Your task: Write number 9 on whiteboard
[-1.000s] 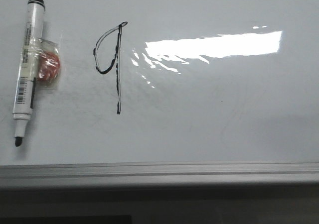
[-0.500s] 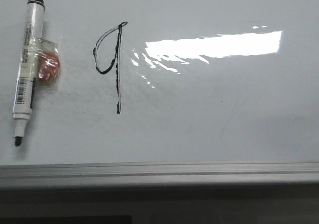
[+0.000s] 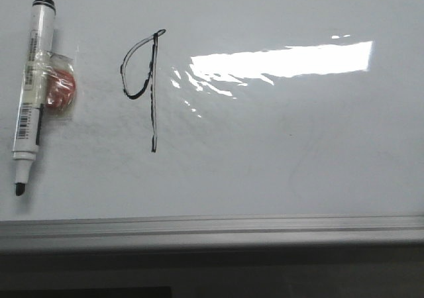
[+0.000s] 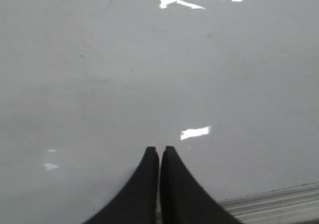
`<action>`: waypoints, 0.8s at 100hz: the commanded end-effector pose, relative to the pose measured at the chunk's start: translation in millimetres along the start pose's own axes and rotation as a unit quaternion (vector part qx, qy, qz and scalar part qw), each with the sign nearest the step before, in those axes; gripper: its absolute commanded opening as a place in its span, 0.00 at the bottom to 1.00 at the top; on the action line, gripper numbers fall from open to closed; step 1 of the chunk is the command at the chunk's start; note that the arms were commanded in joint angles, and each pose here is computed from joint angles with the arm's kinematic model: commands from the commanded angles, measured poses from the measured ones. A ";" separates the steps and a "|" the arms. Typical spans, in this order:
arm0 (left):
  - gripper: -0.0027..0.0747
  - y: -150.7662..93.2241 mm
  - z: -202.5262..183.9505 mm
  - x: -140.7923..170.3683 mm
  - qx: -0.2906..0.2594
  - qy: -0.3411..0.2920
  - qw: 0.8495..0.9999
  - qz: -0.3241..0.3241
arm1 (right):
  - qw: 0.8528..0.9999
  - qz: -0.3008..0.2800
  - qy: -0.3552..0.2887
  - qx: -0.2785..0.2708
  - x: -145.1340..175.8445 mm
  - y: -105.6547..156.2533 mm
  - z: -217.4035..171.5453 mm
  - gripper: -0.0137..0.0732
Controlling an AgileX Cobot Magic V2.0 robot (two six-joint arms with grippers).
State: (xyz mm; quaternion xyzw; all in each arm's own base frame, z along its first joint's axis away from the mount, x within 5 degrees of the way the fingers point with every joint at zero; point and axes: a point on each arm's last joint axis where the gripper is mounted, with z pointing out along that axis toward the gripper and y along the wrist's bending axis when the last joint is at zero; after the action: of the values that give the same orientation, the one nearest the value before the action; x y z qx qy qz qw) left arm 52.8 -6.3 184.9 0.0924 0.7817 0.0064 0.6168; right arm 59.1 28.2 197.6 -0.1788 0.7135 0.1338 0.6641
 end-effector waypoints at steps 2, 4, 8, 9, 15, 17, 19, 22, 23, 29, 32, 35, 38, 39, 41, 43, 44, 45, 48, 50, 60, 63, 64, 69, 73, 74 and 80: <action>0.01 -0.9 2.2 8.3 -0.002 -0.013 1.000 0.003 | 0.996 -0.012 -0.015 0.086 -0.8 -11.3 -0.2 0.08; 0.01 -0.9 2.2 8.3 -0.002 -0.013 1.000 0.003 | 0.994 -0.009 -0.010 0.105 0.0 -13.8 -0.9 0.08; 0.01 -0.9 2.2 8.3 -0.002 -0.013 1.000 0.003 | 0.991 -0.005 -0.005 0.136 1.2 -17.6 -2.4 0.08; 0.01 -0.9 2.2 8.3 -0.002 -0.013 1.000 0.003 | 0.990 -0.005 -0.003 0.141 1.6 -18.2 -2.9 0.08; 0.01 -0.9 2.2 8.3 -0.002 -0.013 1.000 0.003 | 0.982 -0.002 -0.002 0.191 3.0 -23.2 -7.8 0.08; 0.01 -0.9 2.2 8.3 -0.002 -0.013 1.000 0.003 | 0.980 -0.001 -0.002 0.200 3.4 -23.9 -9.0 0.08; 0.01 -0.9 2.2 8.3 -0.002 -0.013 1.000 0.003 | 0.977 0.000 0.000 0.213 4.2 -24.8 -10.8 0.08; 0.01 -0.9 2.2 8.3 -0.002 -0.013 1.000 0.003 | 0.973 0.002 0.002 0.229 5.4 -25.7 -13.1 0.08; 0.01 -0.9 2.2 8.3 -0.002 -0.013 1.000 0.003 | 0.973 0.002 0.004 0.232 6.2 -25.7 -14.1 0.08; 0.01 -0.9 2.2 8.3 -0.002 -0.013 1.000 0.003 | 0.965 0.006 0.023 0.260 10.8 -27.1 -17.8 0.08; 0.01 -0.9 2.2 8.3 -0.002 -0.013 1.000 0.003 | 0.964 0.010 0.034 0.263 12.8 -27.4 -17.9 0.08; 0.01 -1.0 2.2 8.3 -0.001 -0.013 1.000 0.002 | 0.963 0.011 0.045 0.266 14.8 -27.6 -18.2 0.08; 0.01 -1.0 2.2 8.3 -0.001 -0.013 1.000 0.002 | 0.961 0.014 0.061 0.268 17.8 -27.6 -18.6 0.08; 0.01 -1.0 2.2 8.3 -0.001 -0.013 1.000 0.002 | 0.961 0.015 0.064 0.268 18.3 -27.5 -18.7 0.08; 0.01 -1.0 2.2 8.3 -0.001 -0.013 1.000 0.002 | 0.960 0.016 0.073 0.269 19.8 -27.5 -18.9 0.08; 0.01 -1.0 2.2 8.3 -0.001 -0.013 1.000 0.002 | 0.960 0.017 0.079 0.268 21.0 -27.4 -19.0 0.08; 0.01 -1.0 2.2 8.3 -0.001 -0.013 1.000 0.002 | 0.960 0.017 0.079 0.268 20.9 -27.4 -19.0 0.08; 0.01 -1.0 2.2 8.3 -0.001 -0.013 1.000 0.002 | 0.960 0.016 0.079 0.268 20.9 -27.4 -19.0 0.08; 0.01 -1.0 2.2 8.3 -0.001 -0.013 1.000 0.002 | 0.960 0.016 0.079 0.268 20.9 -27.4 -19.0 0.08; 0.01 -1.0 2.2 8.3 -0.001 -0.013 1.000 0.002 | 0.960 0.016 0.079 0.268 20.9 -27.4 -19.0 0.08; 0.01 -1.0 2.2 8.3 -0.001 -0.013 1.000 0.002 | 0.960 0.016 0.079 0.268 20.9 -27.4 -19.0 0.08; 0.01 -1.0 2.2 8.3 -0.001 -0.013 1.000 0.002 | 0.960 0.016 0.079 0.268 20.9 -27.4 -19.0 0.08; 0.01 -1.0 2.2 8.3 -0.001 -0.013 1.000 0.002 | 0.960 0.016 0.079 0.268 20.9 -27.4 -19.0 0.08; 0.01 -1.0 2.2 8.3 -0.001 -0.013 1.000 0.002 | 0.960 0.015 0.078 0.268 20.7 -27.4 -19.0 0.08; 0.01 -1.0 2.2 8.3 -0.001 -0.013 1.000 0.002 | 0.960 0.015 0.078 0.268 20.7 -27.4 -19.0 0.08; 0.01 -1.0 2.2 8.3 -0.001 -0.013 1.000 0.002 | 0.960 0.015 0.078 0.268 20.7 -27.4 -19.0 0.08; 0.01 -1.0 2.2 8.3 -0.001 -0.013 1.000 0.002 | 0.960 0.015 0.078 0.268 20.7 -27.4 -19.0 0.08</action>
State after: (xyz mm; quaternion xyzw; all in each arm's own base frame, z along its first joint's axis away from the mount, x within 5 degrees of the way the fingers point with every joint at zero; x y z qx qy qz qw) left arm 52.8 -6.3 184.9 0.0924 0.7817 0.0064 0.6168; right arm 53.4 -5.5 180.7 0.0111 0.7855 -0.0543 0.6164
